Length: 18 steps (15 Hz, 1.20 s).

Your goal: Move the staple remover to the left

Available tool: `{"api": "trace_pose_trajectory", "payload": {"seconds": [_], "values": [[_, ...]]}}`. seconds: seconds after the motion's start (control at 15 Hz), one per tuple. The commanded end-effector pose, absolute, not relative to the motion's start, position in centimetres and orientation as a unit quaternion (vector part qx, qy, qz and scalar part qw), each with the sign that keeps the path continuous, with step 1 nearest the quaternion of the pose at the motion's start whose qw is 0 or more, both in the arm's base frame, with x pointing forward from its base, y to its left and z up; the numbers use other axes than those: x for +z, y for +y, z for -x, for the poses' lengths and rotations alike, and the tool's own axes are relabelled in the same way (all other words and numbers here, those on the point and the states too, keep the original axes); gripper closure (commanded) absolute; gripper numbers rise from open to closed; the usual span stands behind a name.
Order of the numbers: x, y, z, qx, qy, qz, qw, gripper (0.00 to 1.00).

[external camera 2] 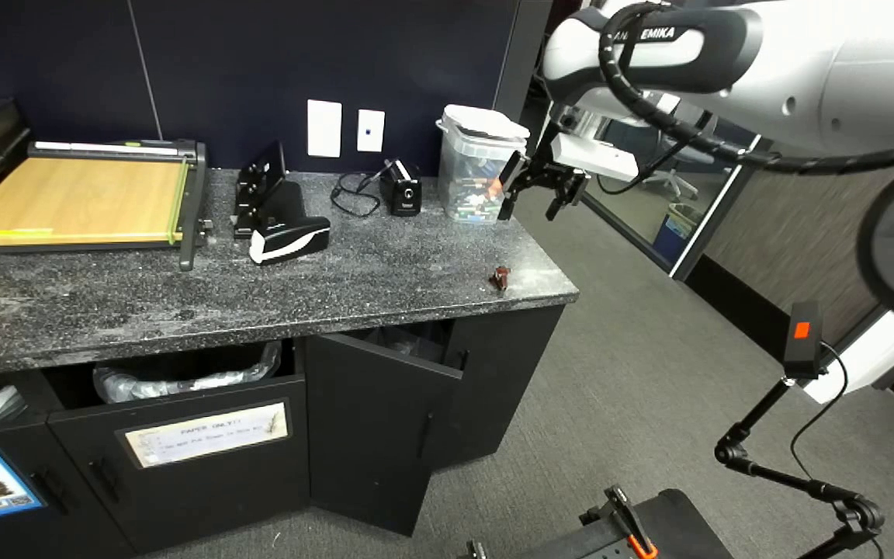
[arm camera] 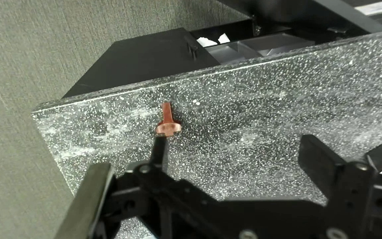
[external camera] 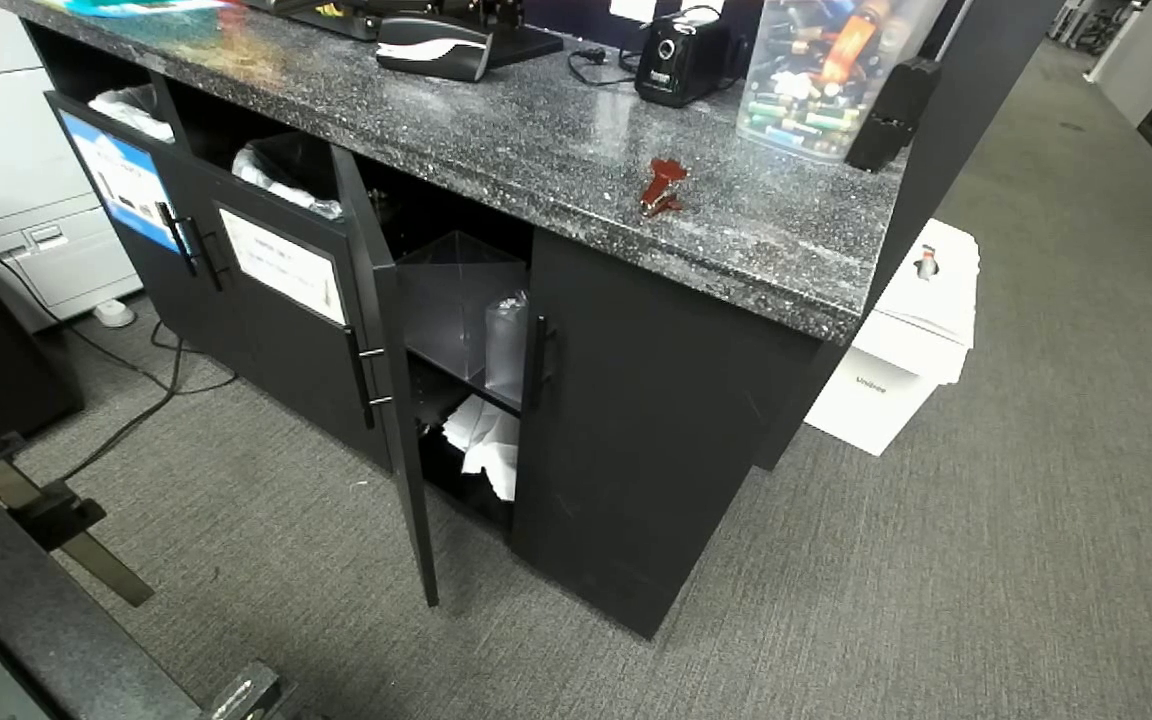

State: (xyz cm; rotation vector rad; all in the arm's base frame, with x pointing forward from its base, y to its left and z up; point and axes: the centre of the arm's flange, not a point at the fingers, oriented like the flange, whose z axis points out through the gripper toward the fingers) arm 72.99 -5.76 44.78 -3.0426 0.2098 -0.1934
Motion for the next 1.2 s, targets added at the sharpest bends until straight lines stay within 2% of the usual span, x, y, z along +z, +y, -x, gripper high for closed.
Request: {"api": "trace_pose_trajectory", "payload": {"seconds": [0.0, 0.53, 1.13], "values": [[43.4, -7.4, -81.3, -0.054, 0.098, 0.993, 0.043, 0.0], [34.0, -7.9, -86.1, -0.018, 0.136, 0.99, 0.025, 0.0], [28.7, -8.2, -88.1, -0.03, 0.154, 0.988, 0.011, 0.0]]}}
